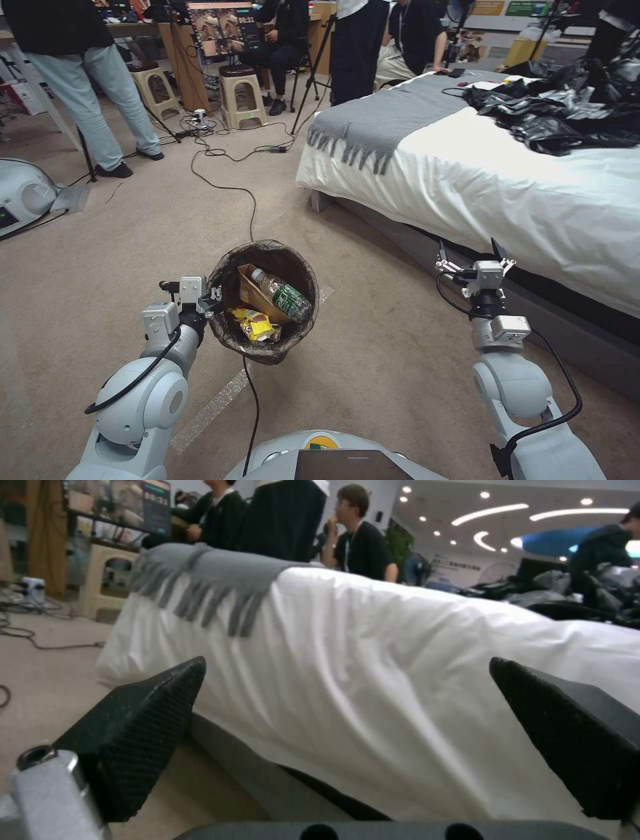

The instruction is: Pick up the trash bin, then pick up the garbage from the floor and place it into the trash bin.

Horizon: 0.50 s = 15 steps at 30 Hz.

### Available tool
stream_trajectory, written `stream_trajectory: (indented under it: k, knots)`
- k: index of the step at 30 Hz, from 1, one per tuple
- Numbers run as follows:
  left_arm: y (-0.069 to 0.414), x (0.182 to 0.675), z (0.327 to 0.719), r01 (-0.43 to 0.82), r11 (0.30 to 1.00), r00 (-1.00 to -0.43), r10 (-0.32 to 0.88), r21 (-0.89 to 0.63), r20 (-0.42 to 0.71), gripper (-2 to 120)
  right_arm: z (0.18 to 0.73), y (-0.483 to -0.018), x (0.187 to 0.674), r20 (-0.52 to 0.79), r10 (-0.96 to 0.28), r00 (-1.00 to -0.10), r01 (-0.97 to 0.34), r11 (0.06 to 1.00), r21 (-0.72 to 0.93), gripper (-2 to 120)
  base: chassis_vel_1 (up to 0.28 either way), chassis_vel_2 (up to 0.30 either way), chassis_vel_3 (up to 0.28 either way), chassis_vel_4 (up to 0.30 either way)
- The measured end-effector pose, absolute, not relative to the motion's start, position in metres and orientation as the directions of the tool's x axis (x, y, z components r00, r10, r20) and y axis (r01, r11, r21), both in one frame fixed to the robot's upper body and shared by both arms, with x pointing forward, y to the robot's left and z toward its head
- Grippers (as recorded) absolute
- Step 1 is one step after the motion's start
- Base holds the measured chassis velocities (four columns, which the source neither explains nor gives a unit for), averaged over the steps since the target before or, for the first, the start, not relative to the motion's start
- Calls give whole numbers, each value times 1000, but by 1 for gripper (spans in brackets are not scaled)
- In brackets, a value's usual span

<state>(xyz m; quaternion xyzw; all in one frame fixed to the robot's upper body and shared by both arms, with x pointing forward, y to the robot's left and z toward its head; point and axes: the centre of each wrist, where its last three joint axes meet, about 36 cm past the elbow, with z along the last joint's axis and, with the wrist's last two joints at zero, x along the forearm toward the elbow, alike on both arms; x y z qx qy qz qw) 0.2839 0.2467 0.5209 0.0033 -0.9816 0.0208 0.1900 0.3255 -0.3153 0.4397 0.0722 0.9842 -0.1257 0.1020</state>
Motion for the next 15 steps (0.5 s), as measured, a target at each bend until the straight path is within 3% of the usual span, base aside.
stream_trajectory:
  k: [15]
  knots:
    - [248, 285, 520, -19, 999, -929, 0, -48, 370, 0, 437, -312, 327, -213, 109, -971, 159, 959, -234, 100, 67, 67, 69, 66]
